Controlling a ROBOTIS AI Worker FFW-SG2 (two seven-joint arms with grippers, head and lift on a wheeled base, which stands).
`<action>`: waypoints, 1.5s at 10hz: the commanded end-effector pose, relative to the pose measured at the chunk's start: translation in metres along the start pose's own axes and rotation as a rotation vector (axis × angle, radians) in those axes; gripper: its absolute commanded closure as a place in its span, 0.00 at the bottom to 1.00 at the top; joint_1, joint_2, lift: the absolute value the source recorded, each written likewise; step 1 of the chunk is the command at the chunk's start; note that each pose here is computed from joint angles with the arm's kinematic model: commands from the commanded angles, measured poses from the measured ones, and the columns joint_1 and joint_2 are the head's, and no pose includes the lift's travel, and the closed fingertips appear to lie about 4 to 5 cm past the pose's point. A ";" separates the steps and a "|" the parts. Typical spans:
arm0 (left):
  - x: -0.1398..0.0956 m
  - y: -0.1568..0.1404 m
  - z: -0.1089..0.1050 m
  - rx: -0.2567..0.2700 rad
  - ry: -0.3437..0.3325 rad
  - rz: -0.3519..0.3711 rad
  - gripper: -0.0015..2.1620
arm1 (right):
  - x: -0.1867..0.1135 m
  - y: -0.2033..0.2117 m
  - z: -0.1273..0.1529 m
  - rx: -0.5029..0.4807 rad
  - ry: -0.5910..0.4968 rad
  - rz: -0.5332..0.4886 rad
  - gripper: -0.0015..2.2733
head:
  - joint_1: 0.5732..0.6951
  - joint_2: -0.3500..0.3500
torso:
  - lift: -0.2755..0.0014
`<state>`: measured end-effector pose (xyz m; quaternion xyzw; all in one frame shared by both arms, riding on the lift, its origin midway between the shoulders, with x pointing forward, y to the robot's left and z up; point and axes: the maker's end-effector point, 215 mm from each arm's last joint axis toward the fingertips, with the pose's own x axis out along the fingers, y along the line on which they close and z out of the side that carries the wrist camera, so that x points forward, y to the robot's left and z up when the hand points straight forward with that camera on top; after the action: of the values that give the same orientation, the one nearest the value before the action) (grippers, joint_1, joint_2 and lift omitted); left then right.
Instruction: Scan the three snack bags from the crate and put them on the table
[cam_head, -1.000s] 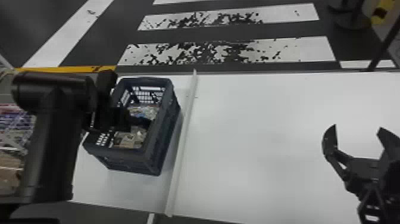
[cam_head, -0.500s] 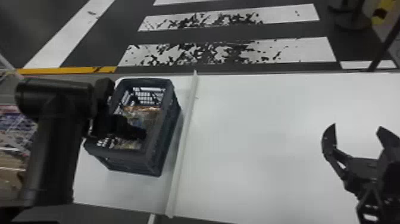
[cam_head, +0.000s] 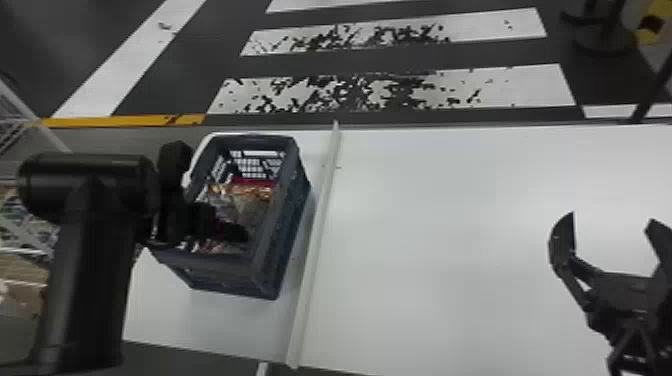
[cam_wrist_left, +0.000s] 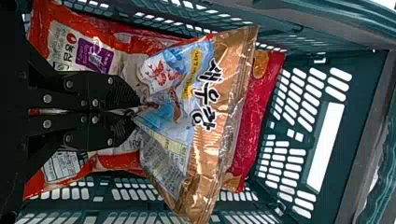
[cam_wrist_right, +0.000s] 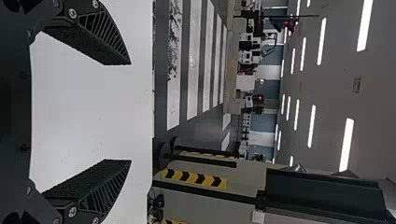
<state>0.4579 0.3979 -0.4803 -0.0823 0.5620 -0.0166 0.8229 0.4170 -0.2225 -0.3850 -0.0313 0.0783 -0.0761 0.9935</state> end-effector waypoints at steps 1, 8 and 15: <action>-0.008 -0.008 0.009 0.025 -0.034 0.001 0.96 | -0.002 0.000 0.003 0.001 -0.005 -0.002 0.06 | 1.00 0.82 | 0.66; -0.053 -0.013 0.026 0.077 -0.186 0.038 0.96 | -0.006 -0.004 0.010 0.023 -0.029 -0.014 0.06 | 1.00 0.81 | 0.66; -0.069 -0.016 0.028 0.103 -0.231 0.064 0.96 | -0.007 -0.009 0.012 0.033 -0.036 -0.025 0.06 | 1.00 0.81 | 0.66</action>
<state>0.4595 0.3956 -0.4064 -0.0236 0.4663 -0.0072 0.8843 0.4115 -0.2283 -0.3718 -0.0173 0.0588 -0.0884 0.9942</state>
